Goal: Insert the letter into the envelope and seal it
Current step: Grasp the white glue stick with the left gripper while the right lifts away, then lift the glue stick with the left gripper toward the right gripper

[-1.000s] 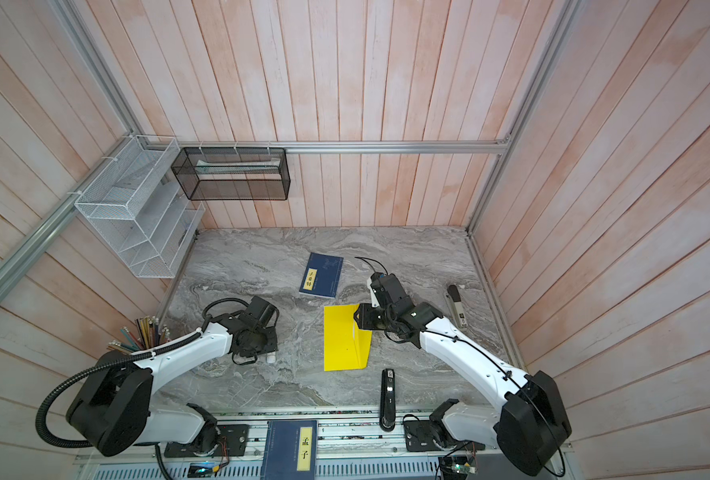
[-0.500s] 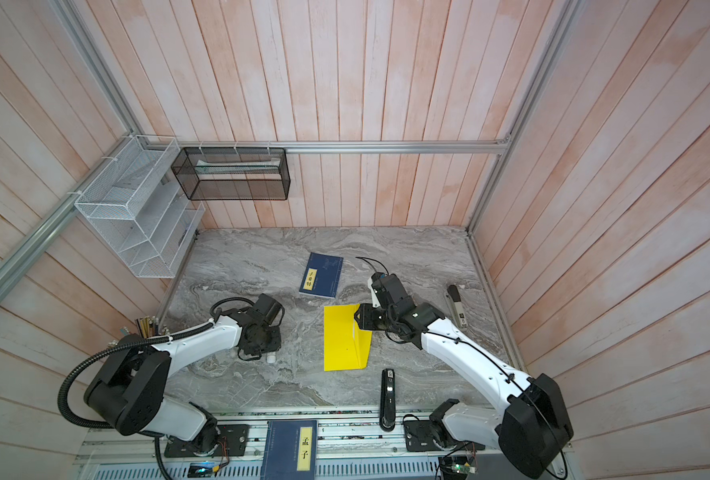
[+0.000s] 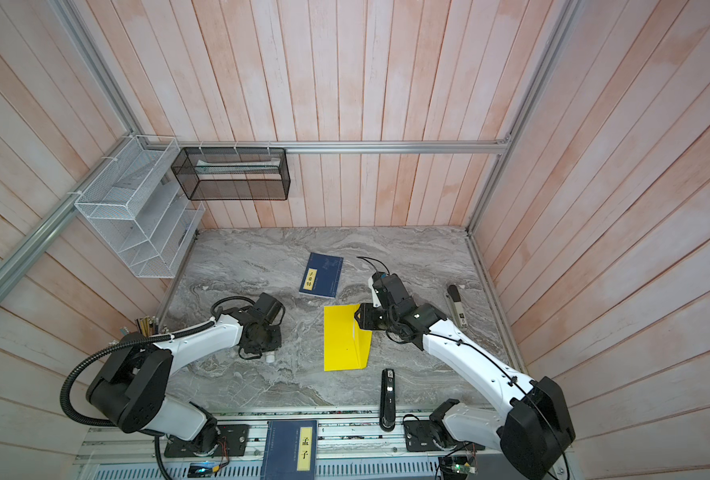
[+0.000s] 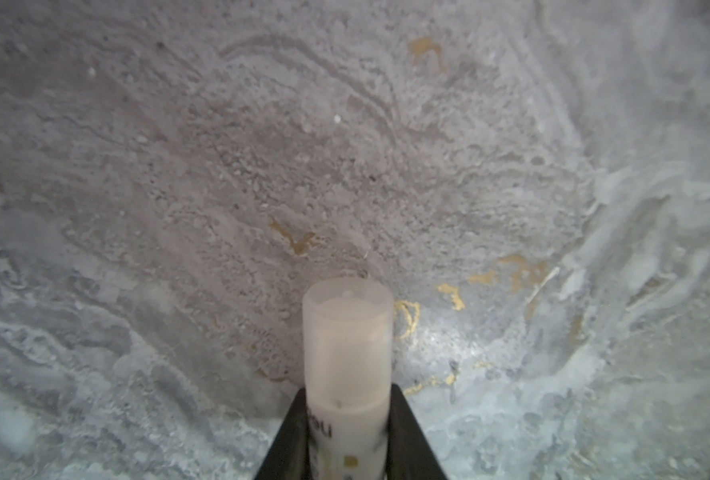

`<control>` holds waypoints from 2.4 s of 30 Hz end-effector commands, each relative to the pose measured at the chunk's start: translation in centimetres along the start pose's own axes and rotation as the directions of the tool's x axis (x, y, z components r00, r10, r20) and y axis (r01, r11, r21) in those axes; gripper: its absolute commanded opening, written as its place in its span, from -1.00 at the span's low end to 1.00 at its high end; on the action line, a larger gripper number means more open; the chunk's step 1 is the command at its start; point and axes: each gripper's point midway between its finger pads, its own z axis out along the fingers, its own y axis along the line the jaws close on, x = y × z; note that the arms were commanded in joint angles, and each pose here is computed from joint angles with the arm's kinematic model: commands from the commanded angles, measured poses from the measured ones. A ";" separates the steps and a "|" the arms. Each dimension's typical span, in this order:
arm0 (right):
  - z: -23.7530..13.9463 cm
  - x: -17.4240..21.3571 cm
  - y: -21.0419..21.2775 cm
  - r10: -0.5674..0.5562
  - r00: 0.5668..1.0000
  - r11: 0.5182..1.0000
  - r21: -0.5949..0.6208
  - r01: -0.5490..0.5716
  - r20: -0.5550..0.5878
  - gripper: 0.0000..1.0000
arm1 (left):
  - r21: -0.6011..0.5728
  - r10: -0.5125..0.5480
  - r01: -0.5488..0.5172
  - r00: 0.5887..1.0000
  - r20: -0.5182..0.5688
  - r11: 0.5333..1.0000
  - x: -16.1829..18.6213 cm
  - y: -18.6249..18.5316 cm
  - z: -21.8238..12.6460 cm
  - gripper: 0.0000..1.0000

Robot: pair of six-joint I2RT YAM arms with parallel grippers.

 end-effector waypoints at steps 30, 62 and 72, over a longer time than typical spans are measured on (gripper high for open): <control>-5.7 0.5 10.6 -0.104 0.908 0.745 -0.573 0.342 0.406 -0.15 | 0.663 -0.061 -0.564 0.738 0.672 0.492 -6.0 -16.9 -23.3 -0.90; -6.0 -0.8 13.4 -0.096 0.860 0.671 -0.605 0.428 0.501 0.10 | 0.661 -0.158 -0.594 0.677 0.719 0.458 -4.0 -15.0 -24.8 -0.93; -6.4 -4.1 14.4 -0.130 0.884 0.766 -0.521 0.377 0.450 0.11 | 0.588 -0.111 -0.624 0.632 0.767 0.514 -3.1 -14.7 -23.8 -0.96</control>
